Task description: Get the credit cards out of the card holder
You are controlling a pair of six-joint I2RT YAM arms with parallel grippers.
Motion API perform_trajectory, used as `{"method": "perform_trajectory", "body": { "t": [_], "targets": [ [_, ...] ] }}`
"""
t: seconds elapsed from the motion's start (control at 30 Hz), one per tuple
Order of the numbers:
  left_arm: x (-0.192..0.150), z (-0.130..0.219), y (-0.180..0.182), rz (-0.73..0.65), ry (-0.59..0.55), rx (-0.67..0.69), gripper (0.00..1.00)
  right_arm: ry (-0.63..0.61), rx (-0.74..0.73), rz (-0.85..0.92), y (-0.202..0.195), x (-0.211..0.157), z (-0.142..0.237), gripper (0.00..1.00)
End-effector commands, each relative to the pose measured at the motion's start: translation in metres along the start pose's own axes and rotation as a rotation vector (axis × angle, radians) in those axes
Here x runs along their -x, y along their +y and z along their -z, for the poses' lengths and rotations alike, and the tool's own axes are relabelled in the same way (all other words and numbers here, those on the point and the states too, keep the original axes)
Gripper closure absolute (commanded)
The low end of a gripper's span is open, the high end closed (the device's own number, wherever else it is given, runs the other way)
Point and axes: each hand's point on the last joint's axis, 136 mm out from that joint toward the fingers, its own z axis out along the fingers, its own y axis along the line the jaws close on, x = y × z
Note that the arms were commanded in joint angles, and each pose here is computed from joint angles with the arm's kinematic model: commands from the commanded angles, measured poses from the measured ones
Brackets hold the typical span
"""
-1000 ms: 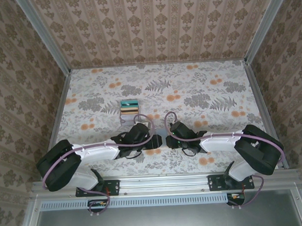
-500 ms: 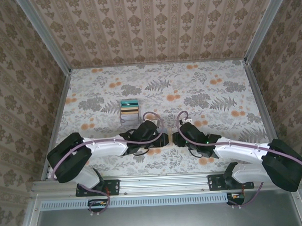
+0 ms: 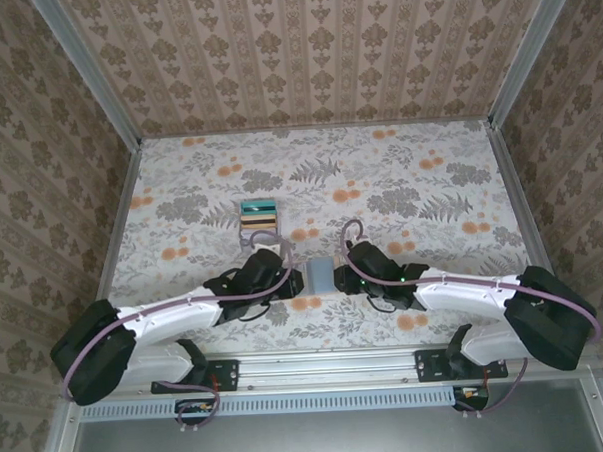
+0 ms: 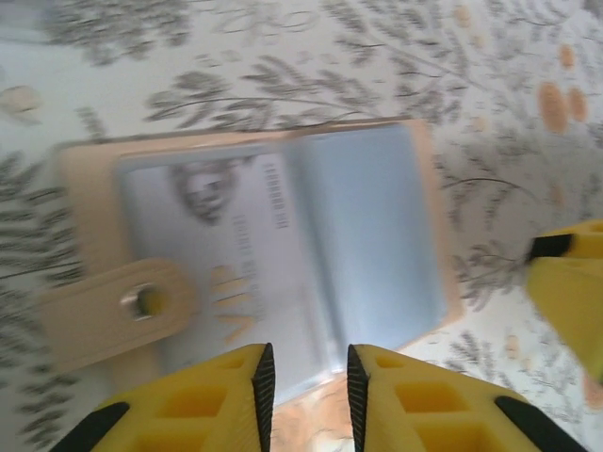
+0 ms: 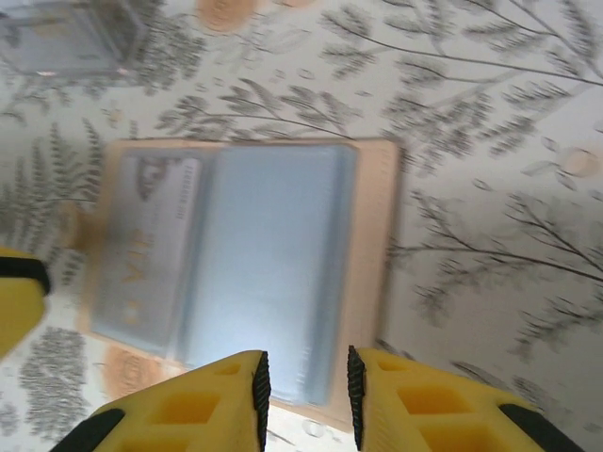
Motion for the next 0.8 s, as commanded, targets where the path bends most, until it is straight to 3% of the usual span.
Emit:
{"method": "perform_trajectory", "body": {
  "t": [0.0,0.2,0.4,0.77],
  "targets": [
    [-0.006,0.005,0.023,0.024,0.005,0.051,0.72,0.002,0.075,0.0,0.027,0.008,-0.003,0.69],
    [-0.005,0.003,0.026,0.028,0.003,0.036,0.75,0.055,0.12,0.015,0.05,0.003,-0.018,0.73],
    [-0.005,-0.003,0.022,0.027,0.013,0.015,0.77,0.089,0.083,0.024,0.045,-0.005,-0.026,0.73],
    [-0.004,-0.014,0.02,0.015,0.032,0.023,0.83,0.149,0.156,-0.027,0.069,-0.008,-0.044,0.79]
  ]
}}
